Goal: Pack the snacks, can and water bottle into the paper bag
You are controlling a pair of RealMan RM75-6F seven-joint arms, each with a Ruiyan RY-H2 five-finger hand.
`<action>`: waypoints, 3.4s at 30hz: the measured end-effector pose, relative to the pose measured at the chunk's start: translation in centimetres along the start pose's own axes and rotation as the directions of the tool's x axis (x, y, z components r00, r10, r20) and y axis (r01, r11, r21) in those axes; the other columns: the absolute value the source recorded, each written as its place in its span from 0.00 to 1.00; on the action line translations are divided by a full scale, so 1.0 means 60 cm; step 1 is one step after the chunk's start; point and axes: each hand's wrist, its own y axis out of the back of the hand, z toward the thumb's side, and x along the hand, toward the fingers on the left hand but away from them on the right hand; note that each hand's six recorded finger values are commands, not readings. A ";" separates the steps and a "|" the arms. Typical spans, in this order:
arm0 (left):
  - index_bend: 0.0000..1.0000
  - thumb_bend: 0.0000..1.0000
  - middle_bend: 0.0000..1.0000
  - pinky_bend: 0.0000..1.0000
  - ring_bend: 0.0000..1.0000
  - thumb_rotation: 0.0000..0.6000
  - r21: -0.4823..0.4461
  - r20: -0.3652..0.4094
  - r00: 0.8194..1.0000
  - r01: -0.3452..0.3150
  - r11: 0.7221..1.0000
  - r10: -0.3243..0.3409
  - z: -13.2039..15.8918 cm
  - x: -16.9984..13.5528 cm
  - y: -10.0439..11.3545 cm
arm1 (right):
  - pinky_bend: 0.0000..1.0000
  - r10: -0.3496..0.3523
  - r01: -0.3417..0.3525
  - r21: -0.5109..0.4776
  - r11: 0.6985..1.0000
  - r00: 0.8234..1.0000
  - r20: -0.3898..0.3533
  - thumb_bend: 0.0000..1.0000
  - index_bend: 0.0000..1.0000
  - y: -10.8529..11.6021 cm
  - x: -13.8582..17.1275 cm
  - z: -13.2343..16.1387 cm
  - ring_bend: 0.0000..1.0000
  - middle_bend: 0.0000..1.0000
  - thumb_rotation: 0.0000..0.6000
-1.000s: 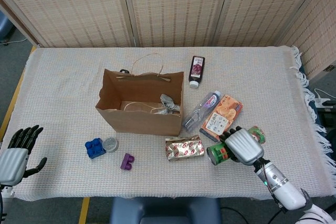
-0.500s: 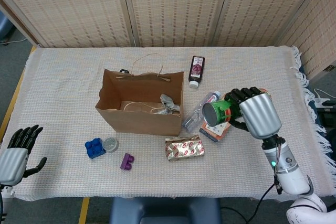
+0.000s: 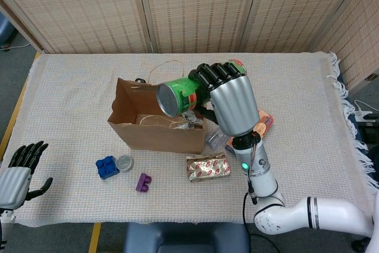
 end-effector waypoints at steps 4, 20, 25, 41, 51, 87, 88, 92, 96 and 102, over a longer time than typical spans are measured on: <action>0.03 0.33 0.00 0.00 0.00 1.00 -0.004 0.004 1.000 0.002 1.000 -0.002 0.000 0.000 0.000 | 0.70 0.018 -0.017 -0.012 1.000 0.999 0.037 0.27 0.73 -0.044 -0.006 0.018 0.60 0.61 1.00; 0.02 0.33 0.00 0.00 0.00 1.00 -0.001 0.001 1.000 0.002 1.000 -0.002 -0.002 -0.001 0.000 | 0.70 0.071 -0.058 -0.114 0.992 0.991 0.113 0.27 0.72 -0.171 -0.012 0.081 0.60 0.61 1.00; 0.02 0.33 0.00 0.00 0.00 1.00 -0.001 0.002 1.000 0.002 1.000 -0.002 -0.003 -0.001 0.000 | 0.70 0.116 -0.103 -0.118 0.988 0.988 0.104 0.27 0.70 -0.204 0.002 0.096 0.59 0.61 1.00; 0.02 0.33 0.00 0.00 0.00 1.00 0.000 -0.003 1.000 -0.001 1.000 0.001 -0.004 -0.004 0.000 | 0.20 0.313 -0.303 -0.082 0.949 0.938 0.149 0.19 0.00 -0.220 0.028 0.082 0.01 0.11 1.00; 0.02 0.33 0.00 0.00 0.00 1.00 0.000 -0.006 1.000 -0.003 1.000 0.003 -0.005 -0.006 0.001 | 0.19 0.292 -0.289 -0.040 0.956 0.940 0.176 0.19 0.00 -0.145 0.034 0.017 0.01 0.11 1.00; 0.02 0.33 0.00 0.00 0.00 1.00 0.015 -0.012 1.000 -0.007 1.000 0.007 0.000 -0.003 0.000 | 0.12 0.842 -0.852 0.329 0.407 0.490 0.227 0.01 0.00 -0.179 0.384 -0.294 0.00 0.04 0.97; 0.02 0.33 0.00 0.00 0.00 1.00 0.014 -0.012 1.000 -0.007 1.000 0.007 -0.001 -0.003 0.000 | 0.12 0.842 -0.854 0.329 0.402 0.486 0.233 0.01 0.00 -0.190 0.382 -0.294 0.00 0.04 0.97; 0.02 0.33 0.00 0.00 0.00 1.00 0.011 -0.011 1.000 -0.006 1.000 0.006 -0.001 -0.003 0.000 | 0.12 0.839 -0.856 0.345 0.386 0.481 0.255 0.01 0.00 -0.224 0.373 -0.299 0.00 0.03 0.97; 0.02 0.33 0.00 0.00 0.00 1.00 0.008 -0.009 1.000 -0.005 1.000 0.005 -0.001 -0.003 0.000 | 0.12 0.831 -0.857 0.347 0.381 0.482 0.278 0.01 0.00 -0.250 0.363 -0.301 0.00 0.03 0.97; 0.02 0.33 0.00 0.00 0.00 1.00 0.003 -0.007 1.000 -0.003 1.000 0.003 -0.002 -0.003 0.000 | 0.12 0.822 -0.864 0.324 0.385 0.481 0.304 0.01 0.00 -0.279 0.347 -0.298 0.00 0.03 0.98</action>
